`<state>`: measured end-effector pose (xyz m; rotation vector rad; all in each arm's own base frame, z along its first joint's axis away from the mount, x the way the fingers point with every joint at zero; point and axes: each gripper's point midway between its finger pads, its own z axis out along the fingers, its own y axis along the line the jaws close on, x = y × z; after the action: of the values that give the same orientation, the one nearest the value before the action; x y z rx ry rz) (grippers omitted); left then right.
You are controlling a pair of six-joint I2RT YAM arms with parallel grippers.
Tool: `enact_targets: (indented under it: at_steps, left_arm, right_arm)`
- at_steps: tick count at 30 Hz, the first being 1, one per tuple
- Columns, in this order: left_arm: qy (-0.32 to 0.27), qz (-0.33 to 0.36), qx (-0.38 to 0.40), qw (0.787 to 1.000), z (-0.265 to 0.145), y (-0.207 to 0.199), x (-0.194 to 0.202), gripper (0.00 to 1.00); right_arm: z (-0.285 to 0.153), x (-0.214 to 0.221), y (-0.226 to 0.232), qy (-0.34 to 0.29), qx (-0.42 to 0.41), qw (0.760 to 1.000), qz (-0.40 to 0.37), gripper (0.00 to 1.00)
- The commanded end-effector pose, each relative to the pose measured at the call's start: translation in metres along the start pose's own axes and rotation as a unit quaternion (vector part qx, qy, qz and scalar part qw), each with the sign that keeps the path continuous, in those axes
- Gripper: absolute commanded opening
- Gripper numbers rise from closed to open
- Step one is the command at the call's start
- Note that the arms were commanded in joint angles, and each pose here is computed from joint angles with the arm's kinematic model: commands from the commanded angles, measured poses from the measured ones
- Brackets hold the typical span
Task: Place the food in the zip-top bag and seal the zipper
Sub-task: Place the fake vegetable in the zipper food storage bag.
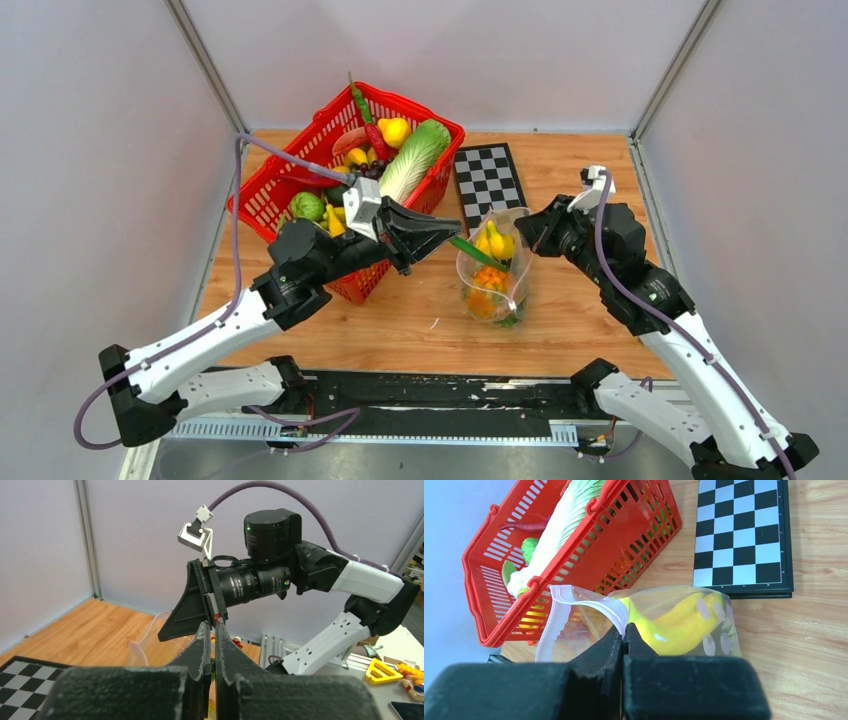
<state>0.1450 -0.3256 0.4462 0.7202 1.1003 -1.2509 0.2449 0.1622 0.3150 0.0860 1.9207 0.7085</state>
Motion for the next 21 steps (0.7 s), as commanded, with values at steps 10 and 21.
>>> enact_targets:
  at_steps: [10, 21]
  left_arm:
    - [-0.054, -0.03, 0.018, 0.998, 0.032, 0.015, 0.03, 0.0]
    - [-0.052, -0.045, -0.01, 0.998, 0.052, 0.038, 0.081, 0.0]
  right_arm:
    - [-0.008, -0.022, 0.017, -0.039, -0.031, 0.999, 0.013, 0.0]
    - [-0.01, -0.019, 0.015, -0.037, -0.032, 0.999, 0.016, 0.0]
